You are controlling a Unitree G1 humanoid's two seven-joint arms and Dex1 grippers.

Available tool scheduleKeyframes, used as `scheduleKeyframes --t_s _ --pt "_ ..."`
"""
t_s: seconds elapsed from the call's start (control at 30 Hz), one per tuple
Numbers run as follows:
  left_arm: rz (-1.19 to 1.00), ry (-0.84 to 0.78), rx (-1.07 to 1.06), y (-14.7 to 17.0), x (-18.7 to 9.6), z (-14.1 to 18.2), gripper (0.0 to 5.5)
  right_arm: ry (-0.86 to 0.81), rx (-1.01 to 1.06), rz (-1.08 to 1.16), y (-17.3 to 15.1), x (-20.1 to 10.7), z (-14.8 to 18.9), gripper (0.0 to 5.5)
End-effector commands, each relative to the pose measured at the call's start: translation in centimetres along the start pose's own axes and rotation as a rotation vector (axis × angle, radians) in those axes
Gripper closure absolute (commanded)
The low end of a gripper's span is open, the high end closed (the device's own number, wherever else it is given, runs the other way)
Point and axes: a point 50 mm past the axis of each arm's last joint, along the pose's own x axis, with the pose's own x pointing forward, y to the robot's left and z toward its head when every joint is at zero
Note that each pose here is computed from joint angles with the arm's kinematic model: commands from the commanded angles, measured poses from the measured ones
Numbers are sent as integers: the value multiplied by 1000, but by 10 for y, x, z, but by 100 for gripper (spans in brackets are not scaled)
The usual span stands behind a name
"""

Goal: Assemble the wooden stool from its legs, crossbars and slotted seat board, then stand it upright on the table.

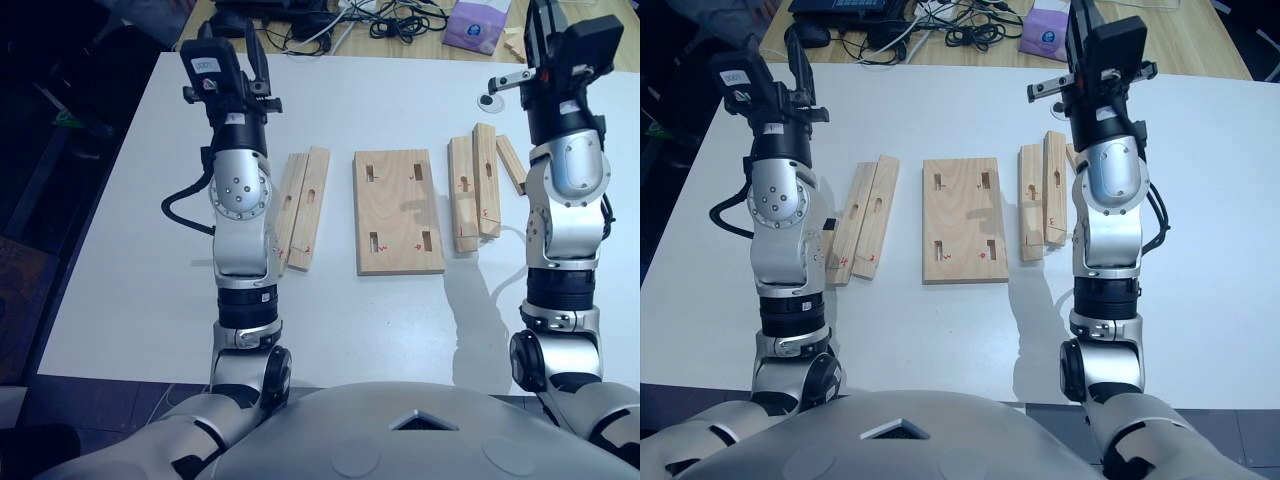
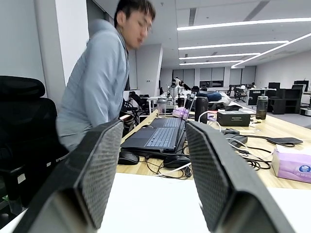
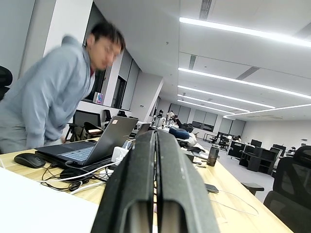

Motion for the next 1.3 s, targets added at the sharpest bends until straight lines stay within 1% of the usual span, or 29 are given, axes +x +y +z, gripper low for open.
scheduleKeyframes --t_s 0.03,0.33,0.47,0.57,0.77,0.87,1.03,1.1,1.2,1.3 --pt "-13 -8 -12 -6 4 -1 315 -21 -11 5 -3 5 3 550" --pt "-59 -12 -19 -17 12 -5 315 -58 -16 -2 -6 13 4 550" --pt "-42 15 27 -6 10 -7 315 -55 -12 -4 -4 10 3 550" --pt "-61 137 130 8 -4 -18 315 -39 -12 -33 -6 3 2 550" --pt "-156 511 206 34 -66 -58 315 12 -13 -119 -8 -21 -4 550" --pt "-144 653 257 56 -85 -73 315 39 -6 -162 -7 -33 -6 550" --pt "-160 733 303 74 -96 -70 315 84 -6 -198 -7 -48 -9 550" --pt "-180 765 231 73 -104 -70 315 94 -9 -210 -8 -50 -10 550" --pt "-186 765 16 61 -105 -64 315 97 -12 -217 -10 -49 -10 550" --pt "-161 794 -5 64 -108 -66 315 94 -11 -210 -9 -47 -9 550"
